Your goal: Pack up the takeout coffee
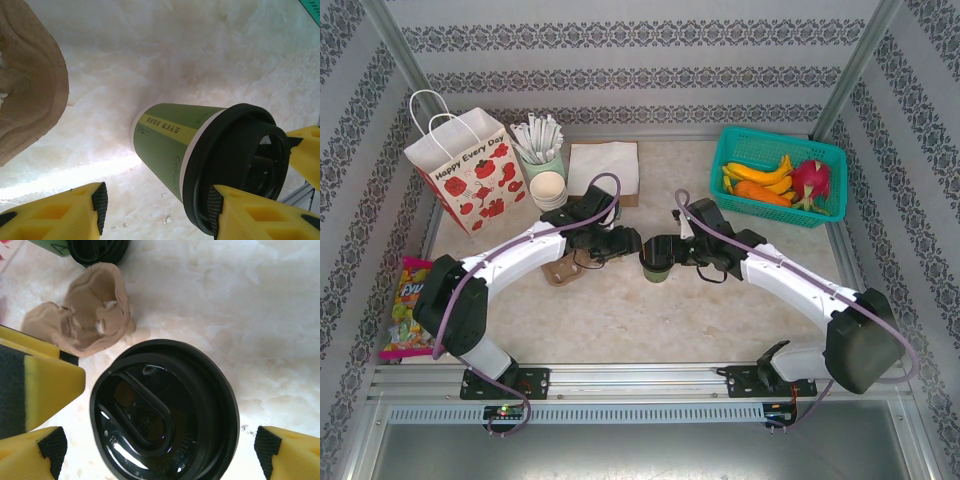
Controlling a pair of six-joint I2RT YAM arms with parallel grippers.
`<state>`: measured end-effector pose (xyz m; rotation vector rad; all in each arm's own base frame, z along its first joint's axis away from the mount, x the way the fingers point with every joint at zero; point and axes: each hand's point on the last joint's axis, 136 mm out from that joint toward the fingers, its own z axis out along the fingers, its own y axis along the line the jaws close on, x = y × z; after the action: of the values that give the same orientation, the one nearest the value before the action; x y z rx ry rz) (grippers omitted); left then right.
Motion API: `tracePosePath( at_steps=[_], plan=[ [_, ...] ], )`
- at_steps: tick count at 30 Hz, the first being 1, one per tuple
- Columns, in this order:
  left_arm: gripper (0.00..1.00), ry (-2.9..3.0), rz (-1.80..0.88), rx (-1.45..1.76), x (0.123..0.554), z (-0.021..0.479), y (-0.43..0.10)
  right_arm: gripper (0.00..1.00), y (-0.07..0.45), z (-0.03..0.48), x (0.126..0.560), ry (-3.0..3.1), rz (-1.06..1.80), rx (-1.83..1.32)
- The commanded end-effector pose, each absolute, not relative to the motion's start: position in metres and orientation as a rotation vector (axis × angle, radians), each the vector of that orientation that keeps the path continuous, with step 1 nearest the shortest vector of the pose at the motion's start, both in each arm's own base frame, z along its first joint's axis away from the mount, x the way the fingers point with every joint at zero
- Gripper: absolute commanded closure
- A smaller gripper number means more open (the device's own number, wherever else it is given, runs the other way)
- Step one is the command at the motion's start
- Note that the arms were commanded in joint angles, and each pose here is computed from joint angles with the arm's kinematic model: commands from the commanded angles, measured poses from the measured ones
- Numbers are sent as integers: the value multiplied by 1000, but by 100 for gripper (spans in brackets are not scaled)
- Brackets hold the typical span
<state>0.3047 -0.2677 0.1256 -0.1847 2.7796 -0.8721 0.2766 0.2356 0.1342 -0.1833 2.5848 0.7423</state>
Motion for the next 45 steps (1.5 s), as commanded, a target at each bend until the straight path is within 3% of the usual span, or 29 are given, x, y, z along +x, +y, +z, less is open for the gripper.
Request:
tracePosePath(
  at_steps=[1,21,29,33,45],
  plan=[
    [44,2785,-898,-232,308,118,-266,2,233,131,280,2603,652,-218],
    [45,2815,-917,-238,303,105,-268,2,241,114,281,2653,615,-220],
    [43,2820,-847,-288,304,100,-256,11,226,83,271,2759,508,-204],
    [35,2819,-813,-304,304,99,-252,17,220,61,259,2825,473,-214],
    [15,2721,-728,-336,310,116,-231,17,197,14,236,2973,297,-197]
  ],
)
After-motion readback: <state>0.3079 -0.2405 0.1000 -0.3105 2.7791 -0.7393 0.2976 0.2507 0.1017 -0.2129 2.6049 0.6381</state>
